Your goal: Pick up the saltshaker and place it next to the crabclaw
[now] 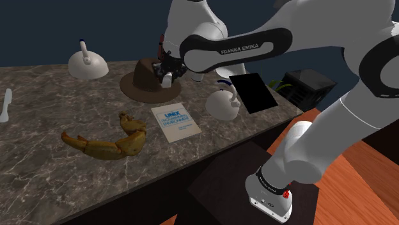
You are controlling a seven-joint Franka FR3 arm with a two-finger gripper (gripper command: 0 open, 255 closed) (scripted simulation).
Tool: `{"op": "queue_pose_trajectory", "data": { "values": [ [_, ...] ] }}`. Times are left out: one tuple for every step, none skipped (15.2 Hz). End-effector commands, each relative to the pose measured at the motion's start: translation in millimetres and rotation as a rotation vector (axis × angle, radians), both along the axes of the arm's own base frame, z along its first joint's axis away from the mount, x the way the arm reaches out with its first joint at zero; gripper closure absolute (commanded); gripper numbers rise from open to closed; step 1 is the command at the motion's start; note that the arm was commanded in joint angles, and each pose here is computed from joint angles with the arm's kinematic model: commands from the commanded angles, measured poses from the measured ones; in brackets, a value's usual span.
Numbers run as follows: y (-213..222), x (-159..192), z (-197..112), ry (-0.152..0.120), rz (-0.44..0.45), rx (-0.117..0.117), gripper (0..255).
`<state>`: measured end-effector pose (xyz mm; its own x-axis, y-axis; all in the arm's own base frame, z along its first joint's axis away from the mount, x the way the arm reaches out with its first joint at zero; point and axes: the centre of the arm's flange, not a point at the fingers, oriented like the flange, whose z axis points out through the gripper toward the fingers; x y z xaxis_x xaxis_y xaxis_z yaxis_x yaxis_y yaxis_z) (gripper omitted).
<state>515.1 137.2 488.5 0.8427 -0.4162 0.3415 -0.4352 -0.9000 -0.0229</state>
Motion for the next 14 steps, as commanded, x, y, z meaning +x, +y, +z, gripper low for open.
{"op": "queue_pose_trajectory", "data": {
  "values": [
    [28, -3, 1, 0.000, -0.001, 0.000, 255],
    [41, -4, 1, 0.000, -0.001, 0.000, 255],
    [54, -6, 1, 0.000, -0.001, 0.000, 255],
    [67, -7, 1, 0.000, -0.001, 0.000, 255],
    [80, -9, 1, 0.000, -0.001, 0.000, 255],
    [94, -10, 1, 0.000, -0.001, 0.000, 255],
    [107, -12, 1, 0.000, -0.001, 0.000, 255],
    [120, -13, 1, 0.000, -0.001, 0.000, 255],
    [133, -15, 1, 0.000, -0.001, 0.000, 255],
    [146, -16, 1, 0.000, -0.001, 0.000, 255],
    [159, -18, 1, 0.000, -0.001, 0.000, 255],
    [172, -19, 1, 0.000, -0.001, 0.000, 255],
    [185, -21, 1, 0.000, -0.001, 0.000, 255],
    [199, -22, 1, 0.000, -0.001, 0.000, 255]
  ]
}}
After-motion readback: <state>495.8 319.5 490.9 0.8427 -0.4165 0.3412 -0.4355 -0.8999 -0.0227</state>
